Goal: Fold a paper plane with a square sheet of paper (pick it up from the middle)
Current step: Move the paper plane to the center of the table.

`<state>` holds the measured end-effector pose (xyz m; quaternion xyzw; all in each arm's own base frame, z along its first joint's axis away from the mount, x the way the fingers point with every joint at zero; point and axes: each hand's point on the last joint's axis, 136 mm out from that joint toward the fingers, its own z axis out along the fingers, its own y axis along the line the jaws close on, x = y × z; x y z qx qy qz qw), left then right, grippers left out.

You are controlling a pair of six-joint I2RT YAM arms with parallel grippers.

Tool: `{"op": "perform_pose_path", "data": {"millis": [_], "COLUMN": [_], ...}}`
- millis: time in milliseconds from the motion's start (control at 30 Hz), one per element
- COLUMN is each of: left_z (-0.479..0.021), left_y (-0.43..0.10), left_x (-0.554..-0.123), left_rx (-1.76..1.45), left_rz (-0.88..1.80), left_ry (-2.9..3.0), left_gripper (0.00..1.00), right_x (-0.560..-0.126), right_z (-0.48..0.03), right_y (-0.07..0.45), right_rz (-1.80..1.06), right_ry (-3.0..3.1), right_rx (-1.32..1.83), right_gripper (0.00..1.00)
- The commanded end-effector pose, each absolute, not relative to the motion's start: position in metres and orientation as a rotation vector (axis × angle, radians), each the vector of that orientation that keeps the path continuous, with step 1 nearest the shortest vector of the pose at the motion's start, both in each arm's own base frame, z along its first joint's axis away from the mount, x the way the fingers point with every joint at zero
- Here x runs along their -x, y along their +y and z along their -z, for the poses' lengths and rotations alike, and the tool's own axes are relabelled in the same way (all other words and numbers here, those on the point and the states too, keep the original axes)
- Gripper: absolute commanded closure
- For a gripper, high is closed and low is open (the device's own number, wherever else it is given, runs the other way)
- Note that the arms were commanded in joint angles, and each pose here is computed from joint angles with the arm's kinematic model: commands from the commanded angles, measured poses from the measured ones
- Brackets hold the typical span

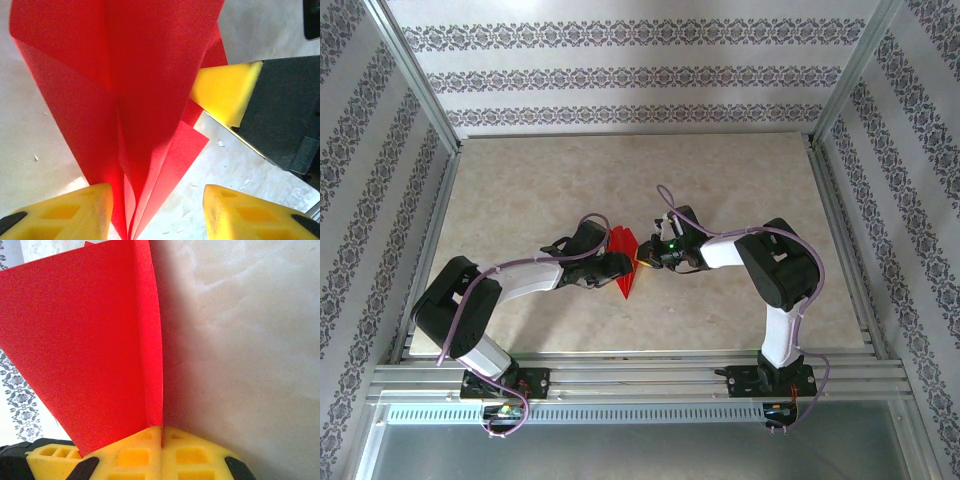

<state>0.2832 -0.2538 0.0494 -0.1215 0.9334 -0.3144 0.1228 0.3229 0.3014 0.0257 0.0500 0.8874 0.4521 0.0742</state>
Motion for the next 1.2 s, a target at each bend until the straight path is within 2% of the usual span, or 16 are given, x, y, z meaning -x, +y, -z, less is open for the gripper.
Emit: {"op": "perform_pose_path", "data": {"millis": [0,200,400,600,733,967,1167], "left_z": [-0.051,-0.049,-0.04,-0.034,-0.031,-0.029,-0.034], "left_y": [-0.26,-0.261,-0.257,-0.258,-0.26,-0.26,-0.261], "left_x": [-0.286,-0.294,-0.294,-0.292,-0.292,-0.29,-0.291], "left_rx": [0.33,0.31,0.297,0.239,0.202,0.163,0.149], "left_rz": [0.907,0.853,0.795,0.723,0.68,0.652,0.672], "left_ry": [2.723,2.728,2.759,2.794,2.807,2.812,2.793], "left_gripper": [0.49,0.53,0.52,0.49,0.49,0.38,0.35], "right_x": [-0.327,-0.325,-0.324,-0.319,-0.317,-0.317,-0.317], "right_z": [-0.028,-0.031,-0.034,-0.039,-0.04,-0.033,-0.025], "right_y": [0.304,0.307,0.309,0.315,0.318,0.317,0.315], "right_rz": [-1.348,-1.361,-1.382,-1.435,-1.447,-1.429,-1.397], "right_ry": [2.66,2.656,2.652,2.648,2.647,2.67,2.699], "right_rx": [-0.152,-0.137,-0.122,-0.056,-0.039,-0.058,-0.081], "right_gripper": [0.94,0.93,0.9,0.8,0.79,0.79,0.8]}}
